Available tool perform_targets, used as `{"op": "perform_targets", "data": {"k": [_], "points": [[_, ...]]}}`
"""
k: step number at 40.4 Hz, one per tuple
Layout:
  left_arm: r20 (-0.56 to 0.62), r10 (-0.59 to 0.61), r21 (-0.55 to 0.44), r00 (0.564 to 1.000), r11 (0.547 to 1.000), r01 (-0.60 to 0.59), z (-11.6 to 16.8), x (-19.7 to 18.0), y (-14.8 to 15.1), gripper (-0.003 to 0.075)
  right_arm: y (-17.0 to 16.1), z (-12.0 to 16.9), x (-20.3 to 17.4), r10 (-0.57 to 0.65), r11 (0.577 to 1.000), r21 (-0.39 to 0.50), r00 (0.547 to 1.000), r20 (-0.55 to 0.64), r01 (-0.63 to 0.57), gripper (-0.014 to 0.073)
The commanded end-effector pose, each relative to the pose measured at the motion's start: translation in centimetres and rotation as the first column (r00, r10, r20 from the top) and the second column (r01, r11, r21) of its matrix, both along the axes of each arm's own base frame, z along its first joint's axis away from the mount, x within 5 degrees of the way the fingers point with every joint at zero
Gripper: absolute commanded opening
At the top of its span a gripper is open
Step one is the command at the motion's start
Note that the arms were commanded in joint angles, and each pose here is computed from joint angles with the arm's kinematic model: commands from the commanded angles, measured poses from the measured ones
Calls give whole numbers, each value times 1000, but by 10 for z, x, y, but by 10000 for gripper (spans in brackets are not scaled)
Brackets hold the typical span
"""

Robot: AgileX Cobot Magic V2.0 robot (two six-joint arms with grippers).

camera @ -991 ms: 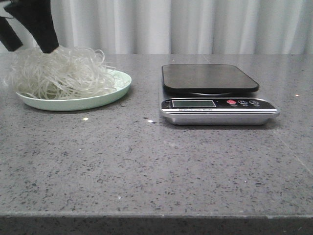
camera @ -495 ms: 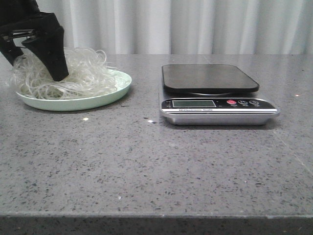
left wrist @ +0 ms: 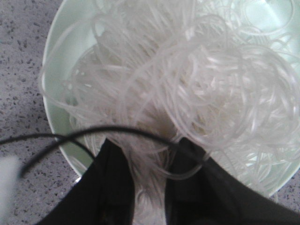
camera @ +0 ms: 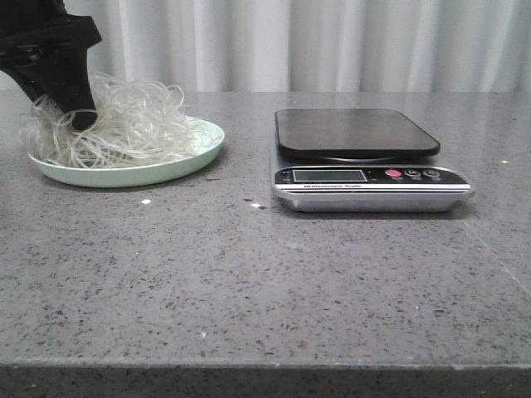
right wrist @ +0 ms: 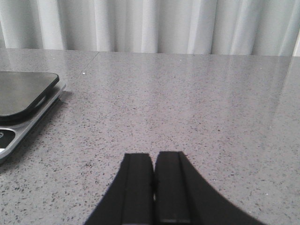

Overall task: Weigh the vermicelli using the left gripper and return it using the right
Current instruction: 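Lower the left gripper into the vermicelli on the green plate and close, then lift the vermicelli with the left gripper and carry it over the scale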

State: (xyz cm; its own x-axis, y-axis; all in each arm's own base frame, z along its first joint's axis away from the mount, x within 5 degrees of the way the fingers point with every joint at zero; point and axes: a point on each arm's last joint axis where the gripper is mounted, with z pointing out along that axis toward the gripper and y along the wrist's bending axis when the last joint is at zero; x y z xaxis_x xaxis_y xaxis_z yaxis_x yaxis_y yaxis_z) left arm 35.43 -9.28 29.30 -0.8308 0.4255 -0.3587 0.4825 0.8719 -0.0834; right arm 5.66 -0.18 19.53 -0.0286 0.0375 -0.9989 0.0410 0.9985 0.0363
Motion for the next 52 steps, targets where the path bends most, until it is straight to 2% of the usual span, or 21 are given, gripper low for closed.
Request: {"op": "perform_targets", "data": {"k": [1, 10, 18, 21, 25, 30, 38, 52], "points": [[86, -12, -32, 996, 999, 15, 36, -4, -4, 146, -1, 10, -2, -12, 1000, -8, 995, 96, 13, 151], [168, -6, -68, 986, 998, 17, 83, -8, -4, 146, -1, 10, -2, -12, 1000, -8, 995, 96, 13, 151], [295, 8, -213, 956, 975, 57, 137, -19, -12, 145, -1, 10, -2, -12, 1000, -8, 995, 96, 13, 151], [331, 11, -293, 943, 952, 91, 155, -24, -17, 145, -1, 10, -2, -12, 1000, -8, 995, 96, 13, 151], [358, 9, -414, 934, 897, 151, 175, -31, -28, 145, -1, 10, -2, -12, 1000, -8, 995, 96, 13, 151], [412, 8, -492, 911, 844, 215, 191, -38, -46, 145, -1, 10, -2, -12, 1000, -8, 995, 96, 13, 151], [450, -43, -507, 892, 810, 295, 188, -43, -86, 145, -1, 10, -2, -12, 1000, -8, 995, 96, 13, 151], [363, -191, -469, 912, 808, 356, 141, -34, -148, 145, -1, 11, -2, -13, 1000, -8, 994, 104, 14, 151]]}}
